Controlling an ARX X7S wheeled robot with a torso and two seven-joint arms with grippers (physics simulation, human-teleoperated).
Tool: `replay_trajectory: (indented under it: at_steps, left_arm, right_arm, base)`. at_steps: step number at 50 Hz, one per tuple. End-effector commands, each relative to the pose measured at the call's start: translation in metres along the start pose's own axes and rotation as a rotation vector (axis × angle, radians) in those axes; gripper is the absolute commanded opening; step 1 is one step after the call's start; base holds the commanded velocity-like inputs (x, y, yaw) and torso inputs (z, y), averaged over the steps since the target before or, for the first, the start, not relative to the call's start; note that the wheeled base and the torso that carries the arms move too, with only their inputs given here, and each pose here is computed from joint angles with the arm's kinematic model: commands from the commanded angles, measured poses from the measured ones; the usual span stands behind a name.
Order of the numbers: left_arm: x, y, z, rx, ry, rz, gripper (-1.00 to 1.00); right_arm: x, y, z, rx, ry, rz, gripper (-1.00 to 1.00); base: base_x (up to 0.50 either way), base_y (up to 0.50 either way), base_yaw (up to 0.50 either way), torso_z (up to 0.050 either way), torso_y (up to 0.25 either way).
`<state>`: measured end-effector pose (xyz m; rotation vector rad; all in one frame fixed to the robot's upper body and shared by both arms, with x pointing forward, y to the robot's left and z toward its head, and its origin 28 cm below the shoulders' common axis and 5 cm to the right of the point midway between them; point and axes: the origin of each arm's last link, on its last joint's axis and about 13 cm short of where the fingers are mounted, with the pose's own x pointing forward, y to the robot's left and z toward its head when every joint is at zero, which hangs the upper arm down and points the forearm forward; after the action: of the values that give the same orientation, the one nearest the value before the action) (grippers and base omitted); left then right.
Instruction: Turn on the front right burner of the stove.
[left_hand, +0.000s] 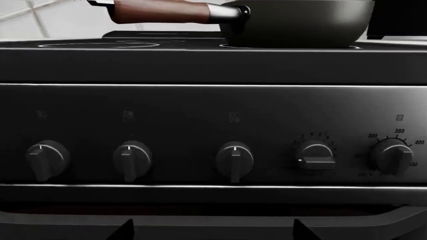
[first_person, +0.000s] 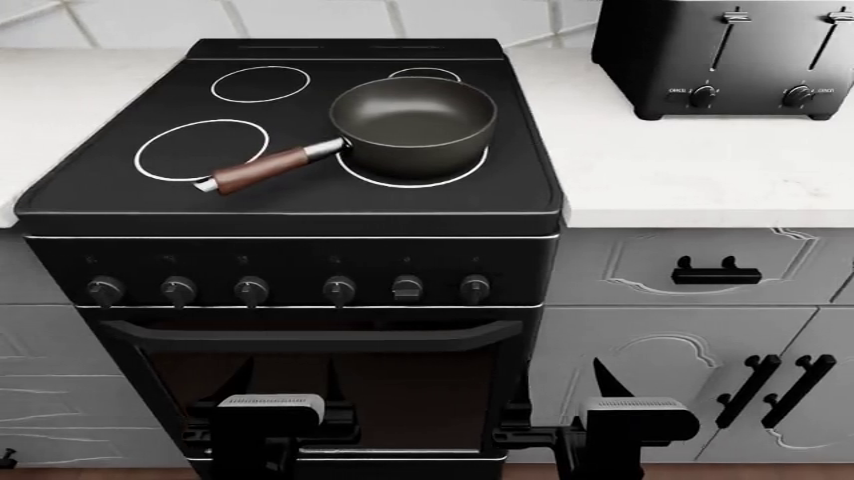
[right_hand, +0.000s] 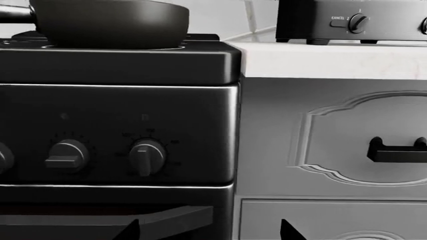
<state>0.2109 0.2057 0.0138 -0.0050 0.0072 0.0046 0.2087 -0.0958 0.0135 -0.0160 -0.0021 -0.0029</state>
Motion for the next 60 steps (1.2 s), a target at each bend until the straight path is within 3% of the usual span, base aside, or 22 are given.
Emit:
replay_trajectory:
  at_steps: [1, 46, 60]
  left_arm:
    - [0.0002, 0.0001, 0.0, 0.001, 0.002, 0.001, 1.0]
    - [0.0001, 0.0001, -0.0001, 0.001, 0.002, 0.001, 1.0]
    - [0.0, 0.0, -0.0002, 0.008, 0.002, 0.003, 1.0]
  right_arm:
    - [-0.0001, 0.0002, -0.0002, 0.0, -0.002, 0.001, 1.0]
    - [0.0005, 0.0, 0.0003, -0.003, -0.005, -0.007, 1.0]
    - [0.0006, -0.0004, 0.0, 0.005, -0.006, -0.014, 1.0]
  base:
    - [0.0, 0.5, 0.0, 0.0, 0.0]
    - [0.0, 0.49, 0.0, 0.0, 0.0]
    - [0.0, 0.03, 0.0, -0.006, 0.0]
